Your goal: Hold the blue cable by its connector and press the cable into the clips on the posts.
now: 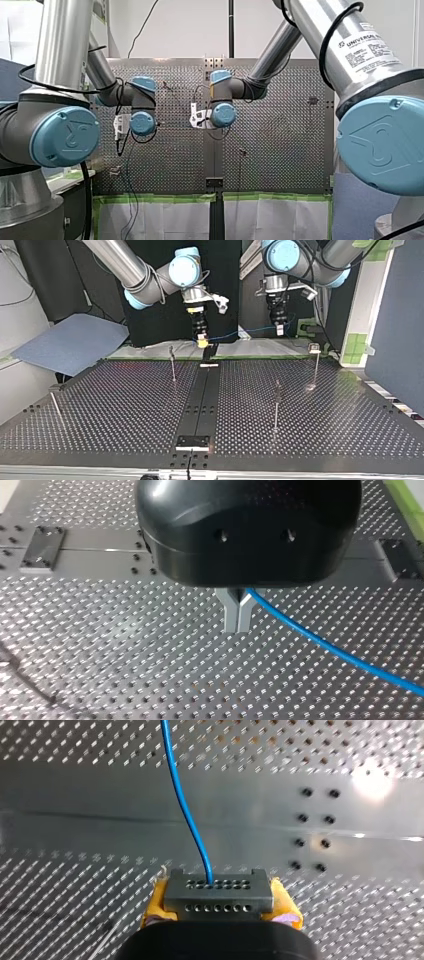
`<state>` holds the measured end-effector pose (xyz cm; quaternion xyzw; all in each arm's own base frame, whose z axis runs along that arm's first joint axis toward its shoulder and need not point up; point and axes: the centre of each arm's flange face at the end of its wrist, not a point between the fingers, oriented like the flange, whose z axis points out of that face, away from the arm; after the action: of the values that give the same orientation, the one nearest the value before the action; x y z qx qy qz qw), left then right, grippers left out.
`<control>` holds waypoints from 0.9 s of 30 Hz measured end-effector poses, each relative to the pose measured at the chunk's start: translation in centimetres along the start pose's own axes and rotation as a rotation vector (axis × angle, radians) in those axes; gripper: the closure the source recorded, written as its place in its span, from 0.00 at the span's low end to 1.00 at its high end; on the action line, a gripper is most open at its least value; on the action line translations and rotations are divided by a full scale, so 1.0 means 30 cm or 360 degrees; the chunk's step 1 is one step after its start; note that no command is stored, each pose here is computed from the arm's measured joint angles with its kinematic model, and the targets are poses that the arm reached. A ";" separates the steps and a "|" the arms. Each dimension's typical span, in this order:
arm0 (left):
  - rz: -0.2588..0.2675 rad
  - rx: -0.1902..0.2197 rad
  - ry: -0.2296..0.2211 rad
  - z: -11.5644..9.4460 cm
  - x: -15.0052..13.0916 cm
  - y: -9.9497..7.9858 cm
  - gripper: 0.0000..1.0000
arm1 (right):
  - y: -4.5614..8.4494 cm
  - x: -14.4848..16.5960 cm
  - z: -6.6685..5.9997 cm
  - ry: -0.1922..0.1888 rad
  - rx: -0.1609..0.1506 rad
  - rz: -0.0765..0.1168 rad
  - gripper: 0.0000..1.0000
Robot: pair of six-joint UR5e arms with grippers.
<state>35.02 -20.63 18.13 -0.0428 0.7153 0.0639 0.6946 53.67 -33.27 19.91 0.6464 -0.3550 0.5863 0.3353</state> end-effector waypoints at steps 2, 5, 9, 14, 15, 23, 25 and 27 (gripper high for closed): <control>-0.0007 0.0000 -0.0012 0.018 -0.029 0.012 1.00 | -0.010 0.023 0.012 0.0016 0.0011 0.0006 1.00; -0.0027 -0.0003 -0.0033 0.052 -0.074 0.029 1.00 | -0.026 0.060 0.028 0.0042 0.0024 0.0013 1.00; -0.0056 0.0004 -0.0025 0.098 -0.102 0.042 1.00 | -0.042 0.109 0.051 0.0073 0.0032 0.0028 1.00; -0.0086 -0.0034 -0.0046 0.125 -0.172 0.064 1.00 | -0.053 0.150 0.069 0.0092 0.0036 0.0043 1.00; -0.0095 -0.0050 -0.0052 0.130 -0.188 0.069 1.00 | -0.055 0.161 0.073 0.0096 0.0037 0.0045 1.00; -0.0094 -0.0126 -0.0135 0.181 -0.361 0.094 1.00 | -0.060 0.188 0.084 0.0109 0.0035 0.0055 1.00; -0.0116 -0.0141 -0.0158 0.191 -0.405 0.106 1.00 | -0.062 0.196 0.087 0.0115 0.0036 0.0057 1.00; -0.0132 -0.0137 -0.0166 0.201 -0.429 0.107 1.00 | -0.067 0.209 0.091 0.0123 0.0039 0.0059 1.00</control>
<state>40.90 -16.90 30.92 -0.0988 0.6723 0.0678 0.7305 57.17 -34.96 25.90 0.6207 -0.3465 0.6212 0.3300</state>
